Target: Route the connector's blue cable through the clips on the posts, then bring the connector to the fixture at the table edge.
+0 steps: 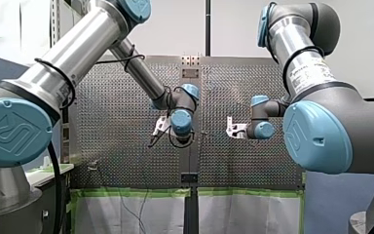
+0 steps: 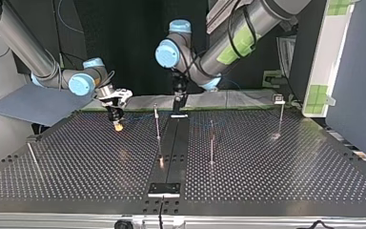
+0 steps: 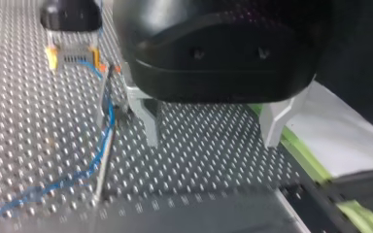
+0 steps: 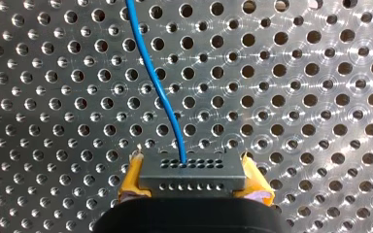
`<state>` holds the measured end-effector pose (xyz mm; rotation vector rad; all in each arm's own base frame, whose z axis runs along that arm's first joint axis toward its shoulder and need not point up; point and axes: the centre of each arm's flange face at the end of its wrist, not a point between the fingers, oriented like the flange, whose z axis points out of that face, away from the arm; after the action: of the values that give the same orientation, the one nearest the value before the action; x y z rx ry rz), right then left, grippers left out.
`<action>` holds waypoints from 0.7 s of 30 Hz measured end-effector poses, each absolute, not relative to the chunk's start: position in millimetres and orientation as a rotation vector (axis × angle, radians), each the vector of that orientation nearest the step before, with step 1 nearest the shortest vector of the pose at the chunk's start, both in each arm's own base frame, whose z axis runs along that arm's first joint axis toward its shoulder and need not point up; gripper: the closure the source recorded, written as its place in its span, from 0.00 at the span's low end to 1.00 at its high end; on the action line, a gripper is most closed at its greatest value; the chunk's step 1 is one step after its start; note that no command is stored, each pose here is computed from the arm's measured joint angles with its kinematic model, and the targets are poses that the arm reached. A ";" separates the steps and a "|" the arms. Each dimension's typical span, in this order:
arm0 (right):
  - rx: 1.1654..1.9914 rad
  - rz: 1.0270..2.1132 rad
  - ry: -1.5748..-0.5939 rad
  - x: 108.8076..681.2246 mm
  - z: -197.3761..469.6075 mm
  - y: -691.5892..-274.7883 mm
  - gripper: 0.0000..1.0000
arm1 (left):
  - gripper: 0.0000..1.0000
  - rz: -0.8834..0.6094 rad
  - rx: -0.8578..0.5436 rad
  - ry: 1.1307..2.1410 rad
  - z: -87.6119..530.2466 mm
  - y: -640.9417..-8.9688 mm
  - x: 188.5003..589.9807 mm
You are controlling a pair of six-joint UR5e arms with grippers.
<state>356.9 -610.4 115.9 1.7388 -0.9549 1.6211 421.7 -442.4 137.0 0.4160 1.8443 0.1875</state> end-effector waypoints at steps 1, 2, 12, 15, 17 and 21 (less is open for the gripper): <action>1.739 1.621 -0.955 356.9 116.0 -610.4 1.00 | 0.00 0.173 0.420 1.838 137.8 -445.6 420.2; 1.739 1.621 -0.955 356.9 115.9 -610.4 1.00 | 0.00 0.152 0.423 1.829 139.5 -449.8 418.3; 1.740 1.622 -0.954 357.8 116.0 -609.9 1.00 | 0.00 -0.007 0.434 1.752 157.6 -476.3 409.2; 1.740 1.622 -0.954 357.9 115.9 -609.9 1.00 | 0.00 -0.027 0.437 1.747 158.1 -480.8 405.3; 1.740 1.622 -0.954 357.9 116.0 -609.9 1.00 | 0.00 -0.040 0.434 1.744 158.3 -483.5 403.0; 1.740 1.623 -0.952 358.0 116.1 -609.9 1.00 | 0.00 -0.064 0.421 1.739 159.1 -487.3 400.5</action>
<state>358.0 -609.9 116.1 1.7396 -0.9521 1.6234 400.5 -487.3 159.1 0.4210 1.7386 -0.0640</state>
